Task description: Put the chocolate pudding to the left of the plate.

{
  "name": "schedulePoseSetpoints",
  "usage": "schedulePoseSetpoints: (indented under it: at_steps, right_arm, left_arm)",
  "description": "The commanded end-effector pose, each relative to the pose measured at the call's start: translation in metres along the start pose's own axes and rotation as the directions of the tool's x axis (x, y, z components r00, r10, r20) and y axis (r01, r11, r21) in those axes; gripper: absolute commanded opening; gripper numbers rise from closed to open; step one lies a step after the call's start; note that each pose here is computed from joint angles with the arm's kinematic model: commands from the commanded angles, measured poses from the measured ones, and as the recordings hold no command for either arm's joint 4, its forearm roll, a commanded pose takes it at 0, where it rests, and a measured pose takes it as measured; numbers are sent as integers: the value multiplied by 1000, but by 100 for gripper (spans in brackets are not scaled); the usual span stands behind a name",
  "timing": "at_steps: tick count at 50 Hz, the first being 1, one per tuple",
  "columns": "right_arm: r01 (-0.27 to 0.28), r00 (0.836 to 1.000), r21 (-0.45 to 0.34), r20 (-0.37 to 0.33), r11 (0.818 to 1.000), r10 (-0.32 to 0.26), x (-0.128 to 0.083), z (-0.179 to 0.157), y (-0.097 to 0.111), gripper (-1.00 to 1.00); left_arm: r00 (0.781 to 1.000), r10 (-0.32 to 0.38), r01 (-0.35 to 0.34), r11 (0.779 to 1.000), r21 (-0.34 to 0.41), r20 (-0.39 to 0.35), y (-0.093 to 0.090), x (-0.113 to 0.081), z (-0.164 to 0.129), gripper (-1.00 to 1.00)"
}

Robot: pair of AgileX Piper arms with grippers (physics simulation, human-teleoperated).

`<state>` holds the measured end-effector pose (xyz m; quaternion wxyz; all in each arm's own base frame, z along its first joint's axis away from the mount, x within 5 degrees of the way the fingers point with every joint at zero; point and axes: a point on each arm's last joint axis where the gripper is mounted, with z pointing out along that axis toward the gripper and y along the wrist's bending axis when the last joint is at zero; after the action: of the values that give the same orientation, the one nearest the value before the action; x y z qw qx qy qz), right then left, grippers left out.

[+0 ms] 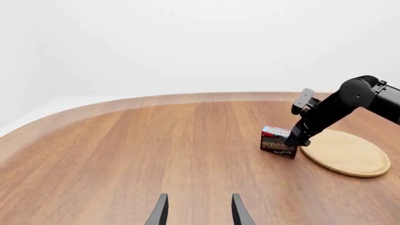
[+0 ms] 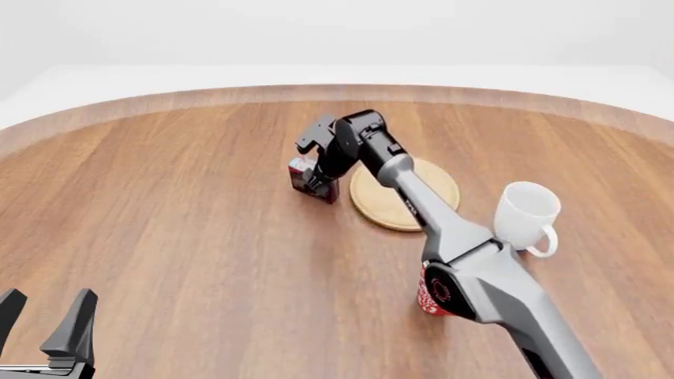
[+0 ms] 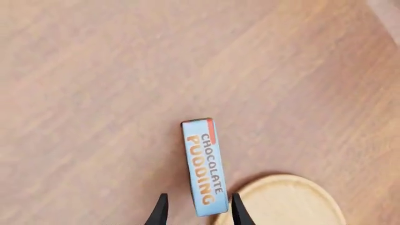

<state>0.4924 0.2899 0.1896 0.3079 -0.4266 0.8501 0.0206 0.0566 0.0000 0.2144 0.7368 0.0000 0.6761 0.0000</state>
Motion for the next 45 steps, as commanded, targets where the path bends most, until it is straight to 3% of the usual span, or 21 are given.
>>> schedulePoseSetpoints:
  at_steps: [1,10,25,33,45]
  right_arm:
    - [-7,1000,5,12,1000,7,-4,-8,-2,100]
    - [-23,999,9,29,1000,23,-12,-28,-2,100]
    - [-56,996,21,64,998,54,8,-65,5,100]
    - [-68,993,11,95,998,67,14,-79,23,100]
    - [-79,978,-24,193,997,82,27,-127,68,100]
  left_arm:
    - [1000,0,0,1000,0,0,0,0,0,100]
    - [1000,0,0,1000,0,0,0,0,0,100]
    - [1000,0,0,1000,0,0,0,0,0,100]
    - [1000,0,0,1000,0,0,0,0,0,100]
    - [1000,0,0,1000,0,0,0,0,0,100]
